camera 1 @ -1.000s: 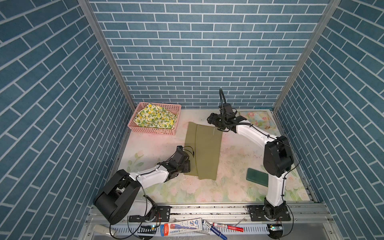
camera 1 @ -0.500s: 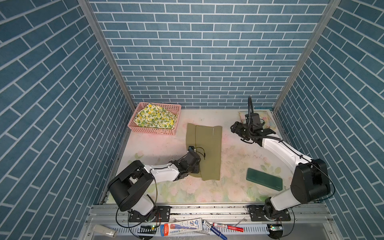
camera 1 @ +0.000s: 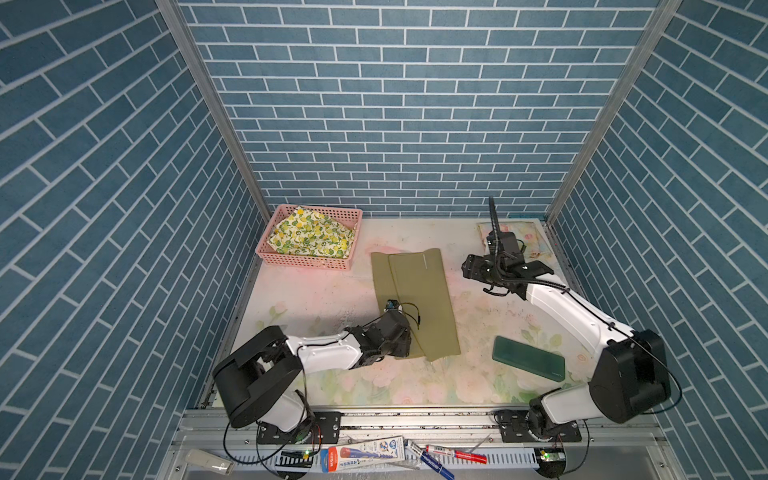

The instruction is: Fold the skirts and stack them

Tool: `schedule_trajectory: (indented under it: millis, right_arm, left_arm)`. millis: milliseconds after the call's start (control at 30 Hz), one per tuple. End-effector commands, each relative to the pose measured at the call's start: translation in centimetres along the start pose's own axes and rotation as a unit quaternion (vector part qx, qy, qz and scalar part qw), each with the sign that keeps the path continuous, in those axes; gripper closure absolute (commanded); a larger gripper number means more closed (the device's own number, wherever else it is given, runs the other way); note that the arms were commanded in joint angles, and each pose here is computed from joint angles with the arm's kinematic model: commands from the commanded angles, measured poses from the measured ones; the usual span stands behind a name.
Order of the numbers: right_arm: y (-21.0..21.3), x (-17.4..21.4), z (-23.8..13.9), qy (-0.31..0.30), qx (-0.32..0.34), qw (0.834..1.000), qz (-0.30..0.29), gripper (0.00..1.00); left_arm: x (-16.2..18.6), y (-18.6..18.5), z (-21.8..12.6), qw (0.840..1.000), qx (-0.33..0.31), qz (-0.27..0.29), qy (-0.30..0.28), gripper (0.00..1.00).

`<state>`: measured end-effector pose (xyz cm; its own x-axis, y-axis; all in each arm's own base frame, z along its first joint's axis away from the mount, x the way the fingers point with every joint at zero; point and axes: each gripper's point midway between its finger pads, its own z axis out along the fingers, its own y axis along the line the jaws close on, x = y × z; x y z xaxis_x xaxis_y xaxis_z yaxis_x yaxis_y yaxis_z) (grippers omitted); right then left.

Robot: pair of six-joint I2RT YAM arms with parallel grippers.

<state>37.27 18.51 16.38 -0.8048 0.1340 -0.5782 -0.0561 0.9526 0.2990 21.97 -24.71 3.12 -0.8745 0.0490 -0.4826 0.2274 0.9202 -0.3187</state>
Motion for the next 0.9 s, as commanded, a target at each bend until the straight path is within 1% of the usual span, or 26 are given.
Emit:
schedule_trajectory:
  millis: [0, 100, 167, 233, 267, 400, 500, 600, 633, 867]
  right_arm:
    - [3.0, 0.0, 1.7, 0.015, 0.006, 0.998, -0.065, 0.27]
    - [5.8, 0.9, 3.9, 0.029, -0.002, 0.996, -0.088, 0.3]
    - [7.8, 1.7, 5.3, 0.037, -0.004, 0.994, -0.107, 0.3]
    - [9.8, 2.8, 6.6, 0.051, -0.007, 0.99, -0.128, 0.31]
    - [10.7, 3.3, 7.3, 0.057, -0.006, 0.989, -0.139, 0.31]
    - [13.7, 4.7, 9.7, 0.07, 0.005, 0.981, -0.181, 0.33]
    - [15.2, 5.2, 11.1, 0.074, 0.006, 0.978, -0.193, 0.36]
    - [16.1, 5.3, 12.1, 0.081, 0.008, 0.977, -0.197, 0.41]
    - [15.7, 6.2, 13.4, 0.092, 0.016, 0.975, -0.2, 0.43]
    - [15.9, 7.2, 16.0, 0.109, 0.026, 0.973, -0.201, 0.57]
  left_arm:
    - [0.2, 3.4, -2.5, 0.999, -0.036, -0.014, 0.01, 0.31]
    - [-1.6, 5.6, -4.9, 0.998, -0.055, -0.027, -0.021, 0.27]
    - [-2.6, 6.8, -6.0, 0.997, -0.062, -0.036, -0.038, 0.21]
    - [-3.4, 7.3, -6.9, 0.996, -0.066, -0.031, -0.054, 0.06]
    - [-3.8, 7.5, -7.3, 0.995, -0.07, -0.027, -0.064, 0.01]
    - [-5.2, 8.3, -8.9, 0.991, -0.089, -0.029, -0.097, 0.0]
    - [-5.8, 9.2, -9.5, 0.988, -0.106, -0.038, -0.109, 0.0]
    - [-6.3, 10.1, -9.7, 0.986, -0.111, -0.053, -0.113, 0.0]
    - [-6.4, 10.4, -9.8, 0.985, -0.115, -0.058, -0.115, 0.0]
    - [-7.1, 11.9, -9.7, 0.982, -0.113, -0.088, -0.123, 0.0]
